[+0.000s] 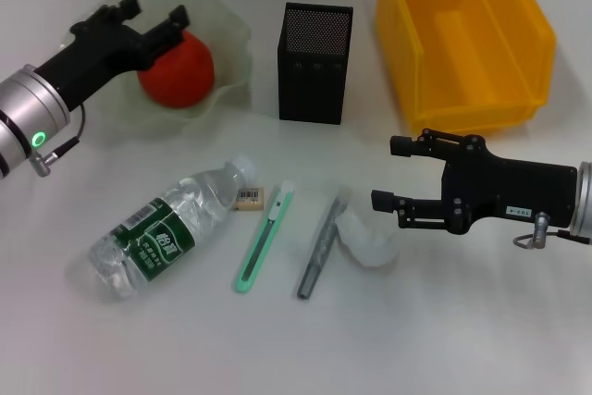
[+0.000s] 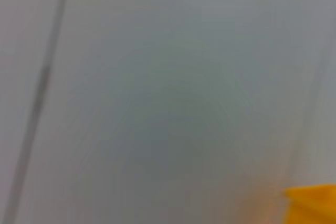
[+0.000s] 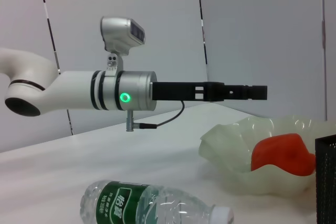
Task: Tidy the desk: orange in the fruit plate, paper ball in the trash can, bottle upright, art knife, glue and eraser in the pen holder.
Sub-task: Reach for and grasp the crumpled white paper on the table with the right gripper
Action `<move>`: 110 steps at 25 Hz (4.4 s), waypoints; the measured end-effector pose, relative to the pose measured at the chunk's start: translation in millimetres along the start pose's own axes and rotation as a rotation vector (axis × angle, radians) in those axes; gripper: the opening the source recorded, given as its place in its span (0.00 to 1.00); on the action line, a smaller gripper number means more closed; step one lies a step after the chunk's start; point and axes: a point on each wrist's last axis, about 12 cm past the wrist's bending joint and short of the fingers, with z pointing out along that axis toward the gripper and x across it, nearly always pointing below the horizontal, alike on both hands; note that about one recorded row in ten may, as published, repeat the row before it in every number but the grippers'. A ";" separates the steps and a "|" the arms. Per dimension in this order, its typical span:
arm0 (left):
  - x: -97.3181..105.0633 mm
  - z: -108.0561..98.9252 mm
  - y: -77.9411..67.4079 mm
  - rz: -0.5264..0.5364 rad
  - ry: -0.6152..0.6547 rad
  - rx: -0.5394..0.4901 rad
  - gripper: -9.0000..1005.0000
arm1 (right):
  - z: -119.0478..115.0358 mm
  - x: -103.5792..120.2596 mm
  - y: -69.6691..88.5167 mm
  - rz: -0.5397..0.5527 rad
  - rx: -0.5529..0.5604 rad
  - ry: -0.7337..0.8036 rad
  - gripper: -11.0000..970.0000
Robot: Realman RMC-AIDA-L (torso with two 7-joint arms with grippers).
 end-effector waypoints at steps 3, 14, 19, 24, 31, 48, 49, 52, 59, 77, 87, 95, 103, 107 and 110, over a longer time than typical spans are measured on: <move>-2.9 -7.4 -10.0 -0.023 -0.036 0.112 0.81 | -0.3 -0.2 0.5 0.001 -0.003 -0.003 0.84; 2.3 -37.4 -53.9 0.025 0.074 0.583 0.81 | 0.1 -1.9 1.6 0.007 -0.017 -0.013 0.82; 7.7 -48.7 -64.4 0.040 0.128 0.719 0.81 | 0.4 -2.9 1.3 0.010 -0.022 -0.013 0.82; 13.2 -57.3 -70.3 0.066 0.191 0.814 0.81 | 1.1 -3.3 1.3 0.011 -0.026 -0.011 0.81; 16.7 -68.4 -70.9 0.068 0.201 0.857 0.81 | 0.4 -3.6 0.5 0.014 -0.022 -0.012 0.81; 17.4 -71.2 -70.8 0.079 0.189 0.862 0.81 | -0.7 -2.7 1.7 0.030 -0.024 -0.014 0.79; 17.4 -71.2 -70.8 0.079 0.188 0.862 0.81 | -0.8 -4.0 1.4 0.033 -0.027 -0.016 0.79; 17.6 -71.5 -70.8 0.078 0.189 0.862 0.81 | -4.7 -16.8 -4.8 0.067 -0.040 -0.001 0.78; 19.0 -72.1 -71.7 0.083 0.200 0.871 0.81 | -8.8 -57.2 -21.2 0.098 -0.088 0.152 0.77; 19.9 -71.9 -72.2 0.096 0.213 0.882 0.81 | 48.7 -124.6 -27.6 -0.075 -0.269 0.687 0.75; 20.1 -74.1 -69.3 0.098 0.225 0.878 0.81 | 75.0 -112.1 -15.7 -0.190 -0.310 0.806 0.74; 21.0 -74.6 -69.8 0.098 0.233 0.883 0.81 | 86.8 -99.3 -15.0 -0.235 -0.275 0.828 0.73; 21.1 -74.9 -70.0 0.099 0.232 0.884 0.81 | 93.0 -90.8 -12.7 -0.251 -0.278 0.846 0.72; 21.1 -74.8 -70.0 0.100 0.232 0.884 0.81 | 93.5 -91.0 -12.6 -0.246 -0.278 0.838 0.72; 21.1 -74.9 -69.9 0.100 0.232 0.884 0.81 | 92.9 -91.0 -12.9 -0.239 -0.273 0.826 0.72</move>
